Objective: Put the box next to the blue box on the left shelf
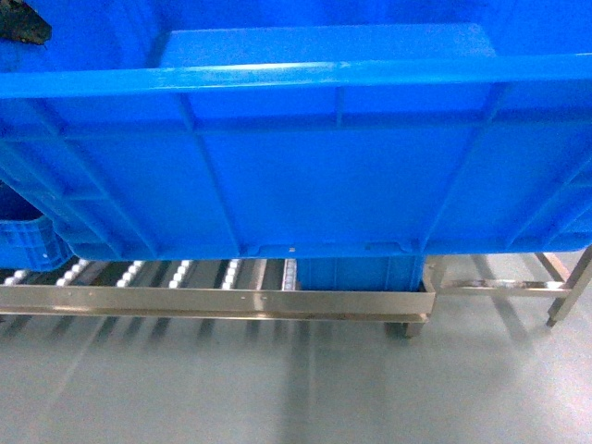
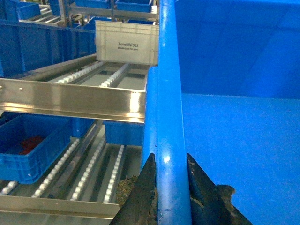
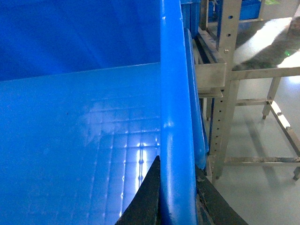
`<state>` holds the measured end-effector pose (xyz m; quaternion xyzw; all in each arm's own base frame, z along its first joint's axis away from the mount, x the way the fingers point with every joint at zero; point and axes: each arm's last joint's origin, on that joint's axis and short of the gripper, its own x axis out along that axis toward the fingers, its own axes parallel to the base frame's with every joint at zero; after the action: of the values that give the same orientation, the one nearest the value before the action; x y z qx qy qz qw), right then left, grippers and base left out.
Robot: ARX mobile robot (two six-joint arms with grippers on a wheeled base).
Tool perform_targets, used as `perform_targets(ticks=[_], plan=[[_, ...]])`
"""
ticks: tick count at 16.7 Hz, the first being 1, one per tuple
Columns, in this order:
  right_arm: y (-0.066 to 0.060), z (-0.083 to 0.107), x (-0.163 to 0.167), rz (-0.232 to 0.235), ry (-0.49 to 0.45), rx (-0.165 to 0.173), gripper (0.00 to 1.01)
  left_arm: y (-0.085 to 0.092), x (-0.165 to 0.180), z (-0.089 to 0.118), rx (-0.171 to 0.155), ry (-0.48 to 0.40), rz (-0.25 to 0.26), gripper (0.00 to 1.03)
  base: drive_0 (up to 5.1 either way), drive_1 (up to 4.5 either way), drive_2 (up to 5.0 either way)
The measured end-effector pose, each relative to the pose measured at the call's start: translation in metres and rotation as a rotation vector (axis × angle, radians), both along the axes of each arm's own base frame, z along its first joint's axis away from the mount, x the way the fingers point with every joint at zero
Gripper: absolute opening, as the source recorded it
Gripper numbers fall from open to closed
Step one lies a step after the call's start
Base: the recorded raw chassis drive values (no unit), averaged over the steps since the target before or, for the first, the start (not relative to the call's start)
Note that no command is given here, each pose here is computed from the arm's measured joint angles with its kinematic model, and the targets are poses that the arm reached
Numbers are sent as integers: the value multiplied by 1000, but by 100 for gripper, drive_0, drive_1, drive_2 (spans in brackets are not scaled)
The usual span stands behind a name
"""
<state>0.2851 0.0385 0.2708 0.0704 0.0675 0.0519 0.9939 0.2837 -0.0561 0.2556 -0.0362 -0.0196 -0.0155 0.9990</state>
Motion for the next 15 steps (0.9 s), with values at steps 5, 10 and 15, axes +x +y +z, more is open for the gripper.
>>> perform_targets(ticks=[5, 10, 15], plan=[[0, 0, 0, 0, -1, 1, 8, 0, 0, 0, 0, -3, 0, 10, -505, 236, 236], [0, 0, 0, 0, -2, 1, 8, 0, 0, 0, -1, -4, 0, 10, -498, 243, 243], [0, 0, 0, 0, 0, 0, 8, 0, 0, 0, 0, -1, 0, 10, -494, 247, 247]])
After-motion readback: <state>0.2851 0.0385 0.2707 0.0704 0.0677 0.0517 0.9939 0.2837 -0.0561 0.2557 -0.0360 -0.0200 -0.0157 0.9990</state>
